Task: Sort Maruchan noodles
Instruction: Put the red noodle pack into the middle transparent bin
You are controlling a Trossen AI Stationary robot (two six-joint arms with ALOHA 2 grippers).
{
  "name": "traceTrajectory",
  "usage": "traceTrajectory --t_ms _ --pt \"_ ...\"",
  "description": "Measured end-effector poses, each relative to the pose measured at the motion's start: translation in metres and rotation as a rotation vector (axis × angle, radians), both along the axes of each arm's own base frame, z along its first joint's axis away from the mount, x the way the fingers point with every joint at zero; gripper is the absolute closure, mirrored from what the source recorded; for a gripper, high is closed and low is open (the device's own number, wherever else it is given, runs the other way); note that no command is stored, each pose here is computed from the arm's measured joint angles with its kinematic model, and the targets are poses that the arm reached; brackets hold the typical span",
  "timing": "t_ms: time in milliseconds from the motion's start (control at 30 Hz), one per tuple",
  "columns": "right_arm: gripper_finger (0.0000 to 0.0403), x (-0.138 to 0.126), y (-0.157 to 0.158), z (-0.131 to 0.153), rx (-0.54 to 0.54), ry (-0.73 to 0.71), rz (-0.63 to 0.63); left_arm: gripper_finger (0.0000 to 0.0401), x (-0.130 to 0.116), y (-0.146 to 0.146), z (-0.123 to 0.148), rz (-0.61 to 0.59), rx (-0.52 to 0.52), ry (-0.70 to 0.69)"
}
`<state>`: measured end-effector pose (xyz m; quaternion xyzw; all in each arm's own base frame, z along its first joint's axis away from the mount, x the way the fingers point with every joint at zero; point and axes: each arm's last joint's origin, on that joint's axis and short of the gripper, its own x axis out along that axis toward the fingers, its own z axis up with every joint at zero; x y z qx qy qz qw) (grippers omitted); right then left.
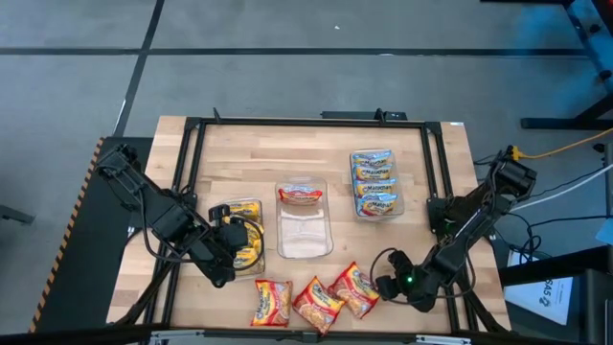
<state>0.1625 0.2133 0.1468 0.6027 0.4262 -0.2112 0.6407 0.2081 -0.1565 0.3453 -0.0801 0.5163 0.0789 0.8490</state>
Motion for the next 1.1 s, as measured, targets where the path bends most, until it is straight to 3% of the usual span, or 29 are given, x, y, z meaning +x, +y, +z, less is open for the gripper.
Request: traceTrajectory --t_ms 433,533,733,933,1100 --pt "0.0288 0.012 0.007 -0.014 0.017 -0.028 0.005 0.0351 0.000 0.000 0.000 0.000 0.000 0.000" --pt "0.0310 0.012 0.006 -0.014 0.006 -0.039 -0.006 0.0351 0.000 0.000 0.000 0.000 0.000 0.000" --pt "0.0392 0.012 0.006 -0.014 -0.030 -0.055 0.037 0.0351 0.000 0.000 0.000 0.000 0.000 0.000" --pt "0.0400 0.013 0.004 -0.011 -0.072 -0.109 0.013 0.0351 0.000 0.000 0.000 0.000 0.000 0.000" --pt "0.0401 0.012 -0.001 0.010 -0.114 -0.239 -0.003 0.0351 0.000 0.000 0.000 -0.001 0.000 0.000"
